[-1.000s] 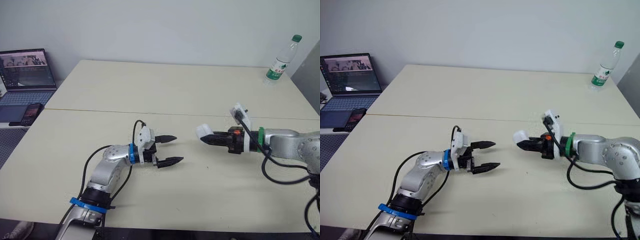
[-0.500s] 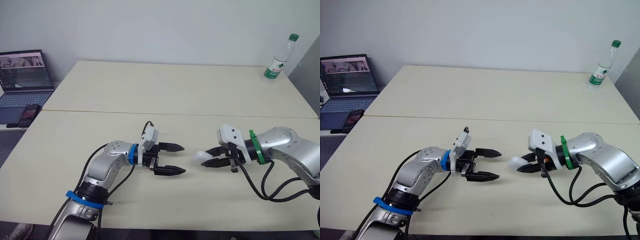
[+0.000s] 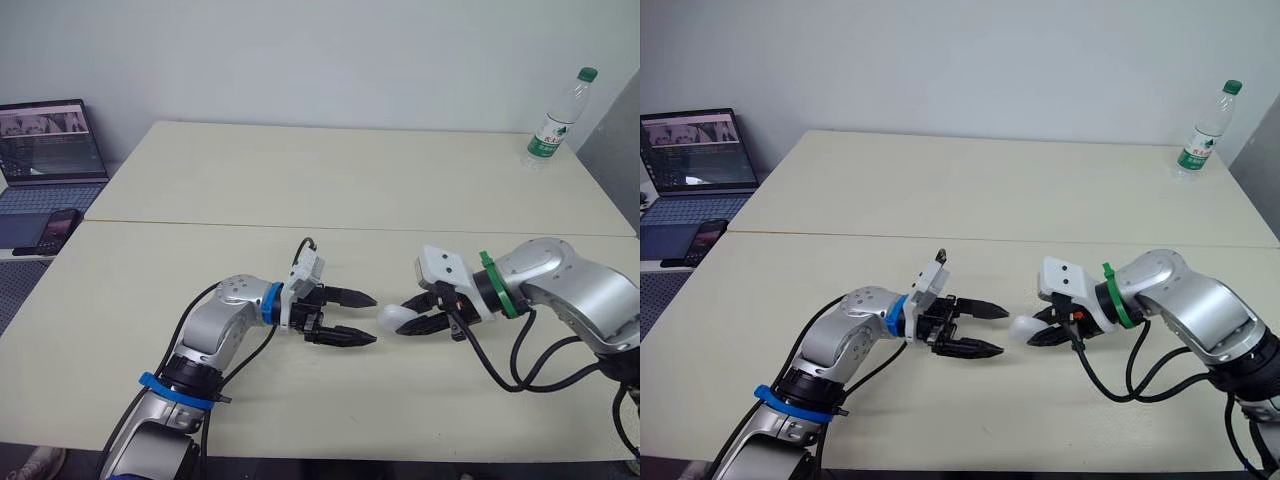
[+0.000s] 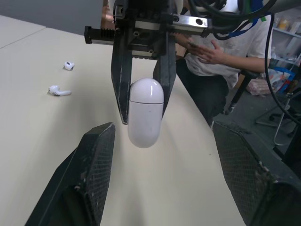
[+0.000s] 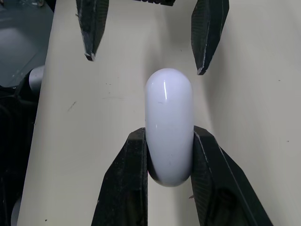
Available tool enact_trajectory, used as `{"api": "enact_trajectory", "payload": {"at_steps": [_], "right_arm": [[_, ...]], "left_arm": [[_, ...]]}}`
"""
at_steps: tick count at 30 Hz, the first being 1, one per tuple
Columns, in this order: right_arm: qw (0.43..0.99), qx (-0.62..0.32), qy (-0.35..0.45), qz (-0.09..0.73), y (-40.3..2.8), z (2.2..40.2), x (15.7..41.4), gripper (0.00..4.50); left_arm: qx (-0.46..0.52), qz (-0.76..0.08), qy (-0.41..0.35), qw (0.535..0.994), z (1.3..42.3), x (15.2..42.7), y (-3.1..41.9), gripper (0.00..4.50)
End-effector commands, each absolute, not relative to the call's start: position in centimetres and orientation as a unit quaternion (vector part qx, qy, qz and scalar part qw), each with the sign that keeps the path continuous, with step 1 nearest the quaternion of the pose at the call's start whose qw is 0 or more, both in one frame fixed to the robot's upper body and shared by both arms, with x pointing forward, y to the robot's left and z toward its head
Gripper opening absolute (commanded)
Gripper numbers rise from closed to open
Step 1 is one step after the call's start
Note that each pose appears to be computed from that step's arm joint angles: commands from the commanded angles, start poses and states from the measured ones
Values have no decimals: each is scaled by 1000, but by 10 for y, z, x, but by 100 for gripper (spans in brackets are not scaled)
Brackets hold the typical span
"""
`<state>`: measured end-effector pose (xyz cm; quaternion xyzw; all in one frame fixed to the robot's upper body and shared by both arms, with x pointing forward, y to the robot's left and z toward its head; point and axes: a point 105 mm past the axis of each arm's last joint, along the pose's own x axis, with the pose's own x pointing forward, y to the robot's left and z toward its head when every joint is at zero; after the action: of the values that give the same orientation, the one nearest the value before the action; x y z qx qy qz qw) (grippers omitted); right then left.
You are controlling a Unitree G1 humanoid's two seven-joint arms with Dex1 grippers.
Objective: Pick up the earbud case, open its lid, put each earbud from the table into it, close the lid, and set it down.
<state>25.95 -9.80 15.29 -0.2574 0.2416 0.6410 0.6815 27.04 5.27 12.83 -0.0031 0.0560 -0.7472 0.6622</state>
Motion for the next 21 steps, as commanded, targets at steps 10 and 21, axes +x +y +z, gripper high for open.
{"api": "enact_trajectory", "payload": {"at_steps": [10,21], "right_arm": [[681,-284,202,644,-83,167,261,79],[683,-282,201,642,-83,167,260,79]], "left_arm": [[4,-752,38,658,130,270,45,341],[2,-753,38,657,128,269,43,81]]}}
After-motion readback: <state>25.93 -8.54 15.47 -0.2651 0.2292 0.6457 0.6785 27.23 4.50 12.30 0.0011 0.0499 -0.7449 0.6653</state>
